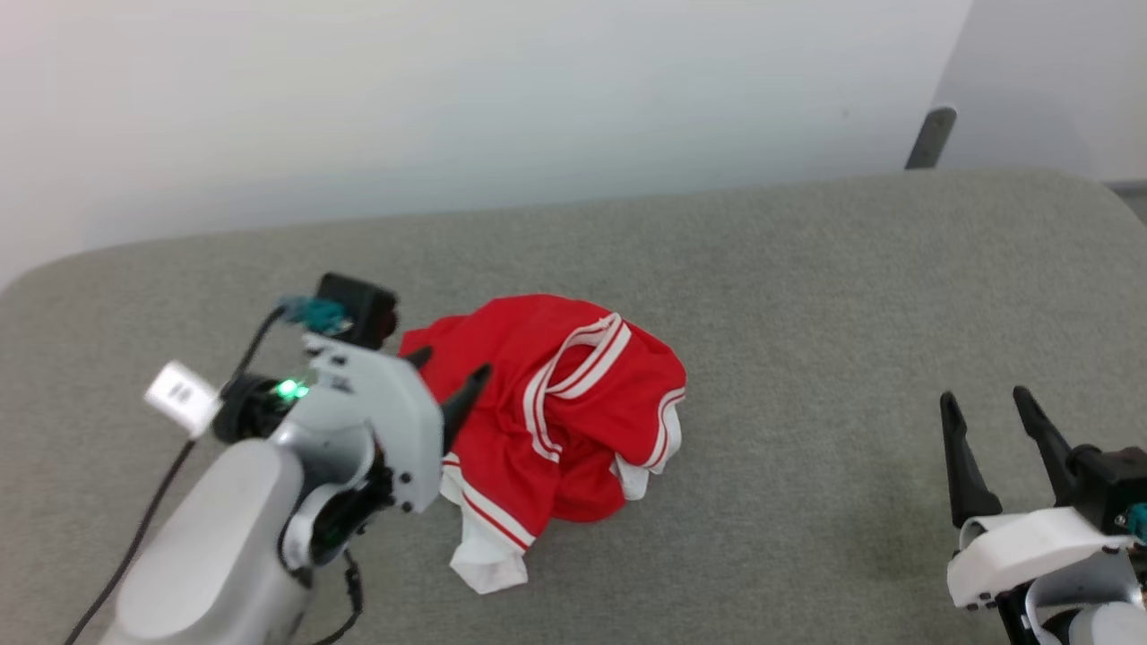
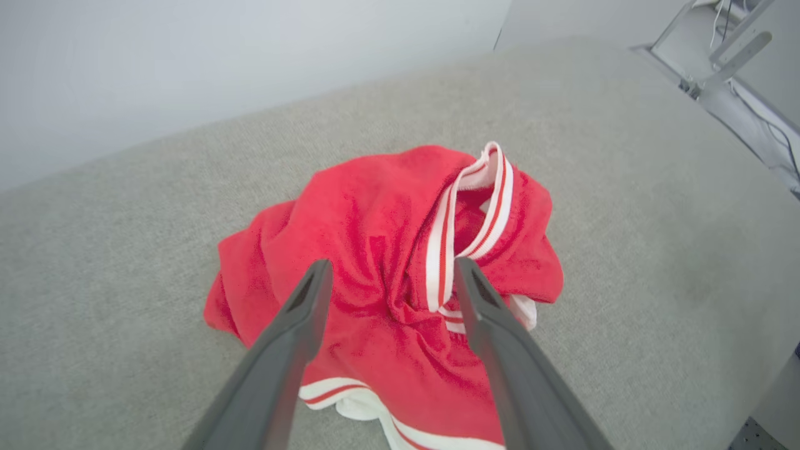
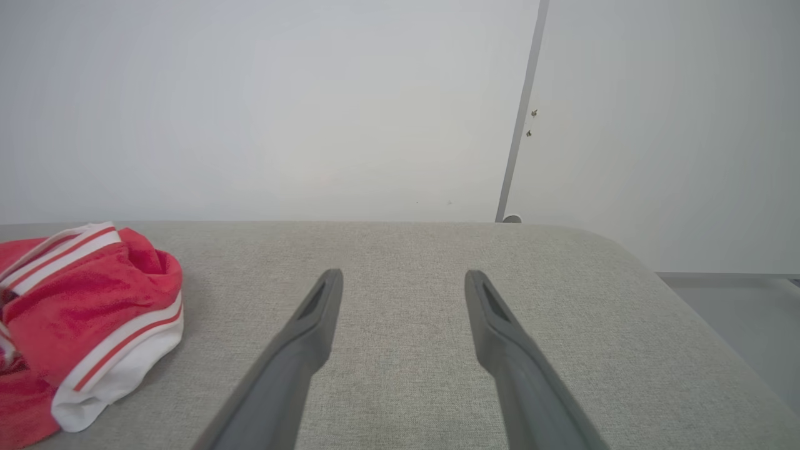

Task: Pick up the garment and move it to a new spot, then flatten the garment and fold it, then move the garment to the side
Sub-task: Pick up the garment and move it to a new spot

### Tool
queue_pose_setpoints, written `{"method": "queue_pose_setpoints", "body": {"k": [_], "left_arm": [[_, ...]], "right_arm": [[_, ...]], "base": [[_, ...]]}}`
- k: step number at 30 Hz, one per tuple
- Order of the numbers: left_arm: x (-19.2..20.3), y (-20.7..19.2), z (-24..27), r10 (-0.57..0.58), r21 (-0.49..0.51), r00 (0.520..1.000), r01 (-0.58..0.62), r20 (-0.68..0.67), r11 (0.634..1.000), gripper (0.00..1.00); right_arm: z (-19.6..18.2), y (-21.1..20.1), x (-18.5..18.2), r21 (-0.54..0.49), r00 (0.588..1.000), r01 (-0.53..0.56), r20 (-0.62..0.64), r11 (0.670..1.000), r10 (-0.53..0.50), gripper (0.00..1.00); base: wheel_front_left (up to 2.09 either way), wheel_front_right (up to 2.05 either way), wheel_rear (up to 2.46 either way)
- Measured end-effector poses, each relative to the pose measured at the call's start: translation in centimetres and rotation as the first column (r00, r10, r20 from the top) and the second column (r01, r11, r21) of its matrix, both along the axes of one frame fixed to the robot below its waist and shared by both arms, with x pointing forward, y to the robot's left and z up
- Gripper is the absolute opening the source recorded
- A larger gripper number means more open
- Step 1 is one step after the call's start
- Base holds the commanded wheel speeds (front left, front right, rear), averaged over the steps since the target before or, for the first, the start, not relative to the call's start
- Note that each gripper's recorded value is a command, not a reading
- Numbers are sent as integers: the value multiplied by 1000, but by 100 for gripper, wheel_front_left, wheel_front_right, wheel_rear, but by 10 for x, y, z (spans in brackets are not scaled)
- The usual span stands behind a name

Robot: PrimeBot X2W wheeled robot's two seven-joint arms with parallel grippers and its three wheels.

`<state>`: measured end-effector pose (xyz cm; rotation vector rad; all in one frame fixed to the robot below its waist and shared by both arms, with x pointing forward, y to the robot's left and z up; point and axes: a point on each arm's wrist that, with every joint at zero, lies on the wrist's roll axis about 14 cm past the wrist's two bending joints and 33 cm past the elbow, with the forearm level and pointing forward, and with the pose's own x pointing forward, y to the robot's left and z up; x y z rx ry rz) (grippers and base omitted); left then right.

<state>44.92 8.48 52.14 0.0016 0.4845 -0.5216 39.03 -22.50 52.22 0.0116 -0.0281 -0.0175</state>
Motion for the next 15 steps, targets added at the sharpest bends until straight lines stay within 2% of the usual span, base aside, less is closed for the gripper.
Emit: {"method": "queue_pose_setpoints", "body": {"k": [4, 7, 12, 15], "left_arm": [[-4, 28, 23, 100, -92, 986, -88, 136, 992, 100], [-8, 55, 44, 175, -133, 946, -143, 273, 981, 100], [-28, 99, 43, 302, -192, 884, -247, 357, 950, 100], [-40, 124, 42, 385, -243, 838, -311, 386, 919, 100]], "right_arm": [[3, 7, -3, -3, 1000, -26, 9, 1000, 26, 100], [6, 12, -4, -4, 999, -44, 16, 999, 44, 100], [11, 18, -1, -8, 997, -66, 34, 998, 66, 100], [8, 20, -2, -8, 997, -75, 27, 997, 75, 100]], "base": [[0, 0, 0], [0, 0, 0], [0, 0, 0], [0, 0, 0]]}}
